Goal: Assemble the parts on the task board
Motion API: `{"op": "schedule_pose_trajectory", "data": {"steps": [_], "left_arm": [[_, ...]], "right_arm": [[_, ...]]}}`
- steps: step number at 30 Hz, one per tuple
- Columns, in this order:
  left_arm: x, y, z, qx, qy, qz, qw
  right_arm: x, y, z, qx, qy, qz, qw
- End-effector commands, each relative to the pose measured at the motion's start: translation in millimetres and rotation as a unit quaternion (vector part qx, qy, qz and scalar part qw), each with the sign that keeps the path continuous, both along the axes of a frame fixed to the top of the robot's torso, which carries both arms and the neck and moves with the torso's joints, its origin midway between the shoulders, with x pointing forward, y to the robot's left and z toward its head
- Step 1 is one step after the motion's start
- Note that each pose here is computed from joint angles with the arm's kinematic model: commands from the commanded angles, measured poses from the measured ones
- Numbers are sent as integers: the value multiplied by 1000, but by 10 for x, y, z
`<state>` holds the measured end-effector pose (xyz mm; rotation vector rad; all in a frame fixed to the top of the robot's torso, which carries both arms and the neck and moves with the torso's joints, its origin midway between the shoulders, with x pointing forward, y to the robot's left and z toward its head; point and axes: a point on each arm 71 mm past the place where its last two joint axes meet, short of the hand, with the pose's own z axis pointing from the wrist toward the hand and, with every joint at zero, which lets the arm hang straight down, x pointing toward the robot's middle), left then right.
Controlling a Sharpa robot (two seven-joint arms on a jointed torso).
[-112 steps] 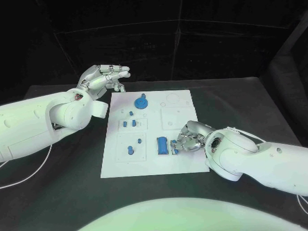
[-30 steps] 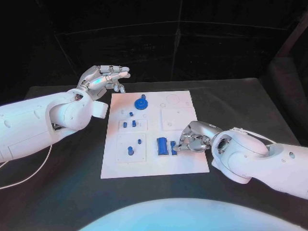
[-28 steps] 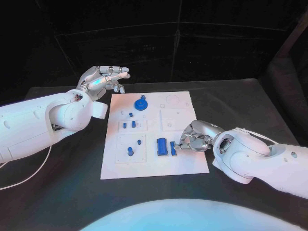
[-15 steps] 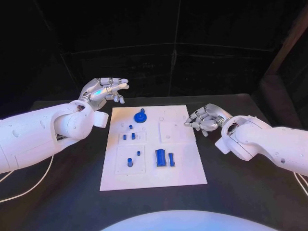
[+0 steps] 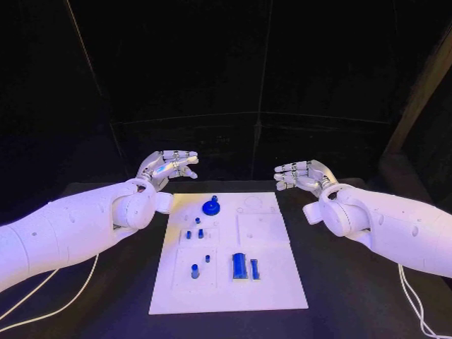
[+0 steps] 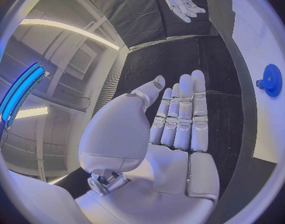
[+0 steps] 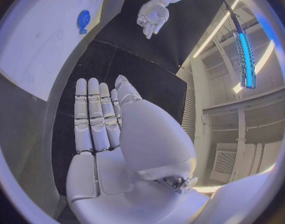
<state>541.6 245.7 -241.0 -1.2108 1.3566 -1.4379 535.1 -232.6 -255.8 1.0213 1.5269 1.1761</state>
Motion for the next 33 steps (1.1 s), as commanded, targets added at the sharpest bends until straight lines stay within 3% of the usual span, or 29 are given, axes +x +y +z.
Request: {"op": "schedule_pose_trajectory", "data": {"steps": [1,3,4,9,13,16,26,33], "left_arm": [[28,21,-49,-7,1,21,1000],[31,11,-95,-7,4,24,1000],[19,-5,-86,1,7,10,1000],[-11,-32,-85,3,6,14,1000],[-91,-100,-79,8,5,25,1000],[-174,-165,-67,14,3,35,999],[-620,-447,81,41,-14,86,995],[-772,-521,154,49,-21,102,993]], "right_arm": [[68,11,43,73,-25,8,997],[104,22,34,71,-30,9,997],[77,-6,-13,25,-9,-5,1000],[44,19,0,30,-12,-10,999],[-44,80,33,43,-20,-22,999],[-137,137,69,55,-27,-35,998],[-605,356,261,94,-45,-90,991],[-727,400,314,100,-46,-102,989]]}}
